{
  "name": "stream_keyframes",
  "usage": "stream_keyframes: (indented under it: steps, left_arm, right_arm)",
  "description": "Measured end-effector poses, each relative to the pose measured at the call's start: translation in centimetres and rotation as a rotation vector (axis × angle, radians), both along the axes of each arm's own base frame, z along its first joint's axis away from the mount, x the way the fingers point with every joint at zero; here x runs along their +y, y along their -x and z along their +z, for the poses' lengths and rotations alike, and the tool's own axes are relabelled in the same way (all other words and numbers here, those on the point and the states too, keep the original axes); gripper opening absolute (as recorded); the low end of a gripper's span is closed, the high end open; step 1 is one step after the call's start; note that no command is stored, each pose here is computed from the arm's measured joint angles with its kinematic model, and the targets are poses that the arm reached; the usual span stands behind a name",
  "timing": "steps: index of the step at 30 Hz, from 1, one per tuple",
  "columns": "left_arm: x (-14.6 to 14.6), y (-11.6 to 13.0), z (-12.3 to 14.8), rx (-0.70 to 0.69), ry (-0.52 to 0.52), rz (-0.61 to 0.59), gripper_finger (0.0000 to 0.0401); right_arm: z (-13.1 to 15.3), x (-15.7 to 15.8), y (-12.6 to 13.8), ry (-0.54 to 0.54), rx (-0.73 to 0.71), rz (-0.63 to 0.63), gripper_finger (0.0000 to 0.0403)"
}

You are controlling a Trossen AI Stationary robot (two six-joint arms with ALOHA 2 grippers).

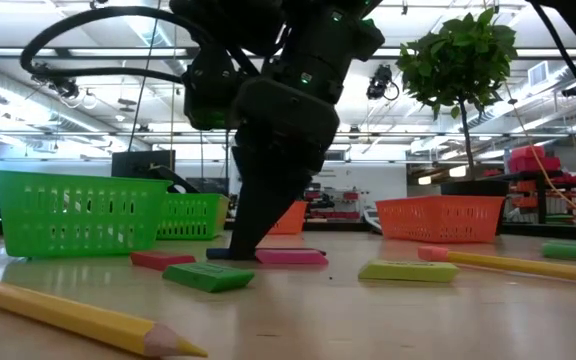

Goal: Sort crayons/erasers/pens/pencils in bins
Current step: Put the blue crayon into the bottom orange bin

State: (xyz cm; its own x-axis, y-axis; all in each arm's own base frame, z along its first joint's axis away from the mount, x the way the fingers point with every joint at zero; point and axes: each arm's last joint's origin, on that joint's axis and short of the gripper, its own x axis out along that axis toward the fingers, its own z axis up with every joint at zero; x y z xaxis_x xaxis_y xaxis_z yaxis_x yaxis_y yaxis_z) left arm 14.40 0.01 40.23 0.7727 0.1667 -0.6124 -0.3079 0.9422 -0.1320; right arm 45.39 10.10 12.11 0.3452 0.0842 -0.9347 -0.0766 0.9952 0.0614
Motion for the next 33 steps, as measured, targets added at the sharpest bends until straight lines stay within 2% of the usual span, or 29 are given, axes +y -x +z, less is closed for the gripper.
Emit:
stream_keyframes:
  steps: [6,11,19,23,29,33]
  left_arm:
    - [0.0,0.0,0.0,0.000,0.000,0.000,0.0056]
    - [0.0,0.0,0.0,0.000,-0.002,-0.001,0.0052]
    - [0.0,0.0,0.0,0.000,-0.002,-0.002,0.0053]
    - [0.0,0.0,0.0,-0.003,0.009,0.007,0.0056]
    - [0.0,0.0,0.0,-0.012,0.066,0.034,0.0049]
    - [-0.1,0.0,0.0,-0.014,0.089,0.030,0.0046]
  right_arm:
    - [2.1,-0.2,0.3,-0.010,-0.010,-0.076,0.0025]
    - [6.4,-0.8,1.8,0.013,-0.011,-0.172,0.0023]
    - [11.0,-2.4,5.5,0.173,0.059,-0.305,0.0024]
    - [10.8,-4.3,7.5,0.186,0.101,-0.387,0.0025]
    - [10.5,-7.9,12.0,0.131,0.134,-0.598,0.0026]
    - [10.9,-10.2,14.9,0.106,0.117,-0.681,0.0026]
